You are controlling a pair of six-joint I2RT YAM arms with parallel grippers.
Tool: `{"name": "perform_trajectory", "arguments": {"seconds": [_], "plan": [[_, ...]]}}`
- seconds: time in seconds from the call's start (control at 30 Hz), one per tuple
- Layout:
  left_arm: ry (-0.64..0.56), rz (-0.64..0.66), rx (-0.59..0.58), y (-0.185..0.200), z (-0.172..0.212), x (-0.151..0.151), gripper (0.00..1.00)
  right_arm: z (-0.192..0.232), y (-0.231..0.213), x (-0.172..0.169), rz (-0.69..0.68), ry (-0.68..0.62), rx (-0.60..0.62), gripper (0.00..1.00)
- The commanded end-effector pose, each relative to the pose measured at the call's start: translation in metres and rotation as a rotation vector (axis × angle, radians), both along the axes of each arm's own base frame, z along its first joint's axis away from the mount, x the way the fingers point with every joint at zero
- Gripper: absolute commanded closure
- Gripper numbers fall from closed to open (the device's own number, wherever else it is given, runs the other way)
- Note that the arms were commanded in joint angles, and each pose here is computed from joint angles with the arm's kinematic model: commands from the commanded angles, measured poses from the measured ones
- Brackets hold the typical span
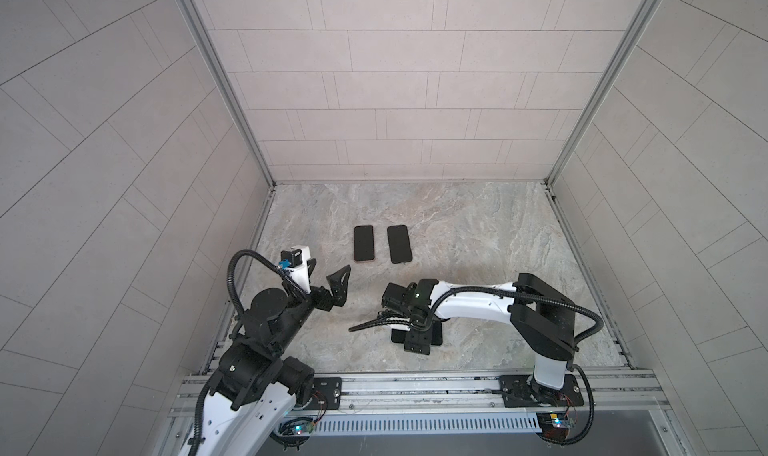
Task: Put the phone into the phone case
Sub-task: 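Carry the cased phone with the right gripper beside the black phone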
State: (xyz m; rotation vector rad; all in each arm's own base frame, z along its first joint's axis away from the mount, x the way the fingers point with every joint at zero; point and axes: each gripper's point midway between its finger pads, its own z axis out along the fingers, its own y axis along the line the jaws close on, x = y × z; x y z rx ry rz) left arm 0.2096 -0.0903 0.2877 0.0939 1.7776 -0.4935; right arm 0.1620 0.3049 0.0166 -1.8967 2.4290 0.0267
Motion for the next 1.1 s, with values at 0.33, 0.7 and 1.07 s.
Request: {"name": "perform_trajectory", "arguments": {"seconds": [0.33,0.7,1.07], "plan": [[-0.025,-0.012,-0.003,-0.001,0.004,-0.002,0.0,0.025,-0.039,0.091,-0.428,-0.166,0.108,0.39],[0.012,-0.012,0.005,-0.003,-0.003,0.003,0.0,0.053,-0.095,0.255,-1.068,-0.262,0.246,0.47],[0.032,-0.007,0.011,-0.003,-0.008,0.004,0.0,0.037,-0.11,0.336,-1.328,-0.223,0.234,0.41]]}}
